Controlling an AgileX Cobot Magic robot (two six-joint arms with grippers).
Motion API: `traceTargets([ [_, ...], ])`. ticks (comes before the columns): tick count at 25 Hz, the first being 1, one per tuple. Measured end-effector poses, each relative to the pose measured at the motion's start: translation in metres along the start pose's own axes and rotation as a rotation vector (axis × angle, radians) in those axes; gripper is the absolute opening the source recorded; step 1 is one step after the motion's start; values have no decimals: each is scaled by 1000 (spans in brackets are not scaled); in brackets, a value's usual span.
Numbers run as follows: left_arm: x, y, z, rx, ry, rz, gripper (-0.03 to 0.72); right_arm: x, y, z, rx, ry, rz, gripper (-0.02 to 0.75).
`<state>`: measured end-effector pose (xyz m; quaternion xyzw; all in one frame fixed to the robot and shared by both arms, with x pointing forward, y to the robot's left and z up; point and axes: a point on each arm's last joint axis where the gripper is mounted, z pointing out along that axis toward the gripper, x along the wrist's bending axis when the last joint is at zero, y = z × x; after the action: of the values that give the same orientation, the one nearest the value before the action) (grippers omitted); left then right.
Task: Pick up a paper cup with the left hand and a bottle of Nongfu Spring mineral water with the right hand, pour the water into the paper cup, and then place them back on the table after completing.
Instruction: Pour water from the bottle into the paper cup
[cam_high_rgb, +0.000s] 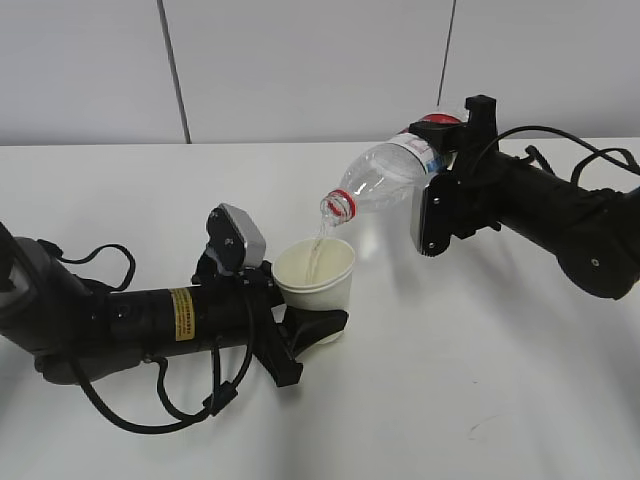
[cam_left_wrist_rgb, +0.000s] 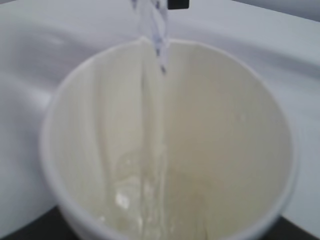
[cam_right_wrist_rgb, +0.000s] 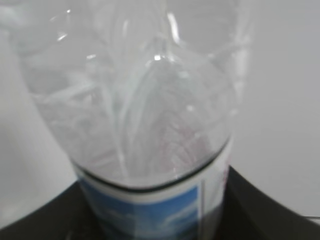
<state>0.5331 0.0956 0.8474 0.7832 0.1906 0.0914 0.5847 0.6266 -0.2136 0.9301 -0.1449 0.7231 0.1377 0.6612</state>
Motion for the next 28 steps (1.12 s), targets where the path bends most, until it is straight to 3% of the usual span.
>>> traceTargets([
  [28,0,-1,0,8,2,1,377,-1,0,0,-1,-6,-2,368],
])
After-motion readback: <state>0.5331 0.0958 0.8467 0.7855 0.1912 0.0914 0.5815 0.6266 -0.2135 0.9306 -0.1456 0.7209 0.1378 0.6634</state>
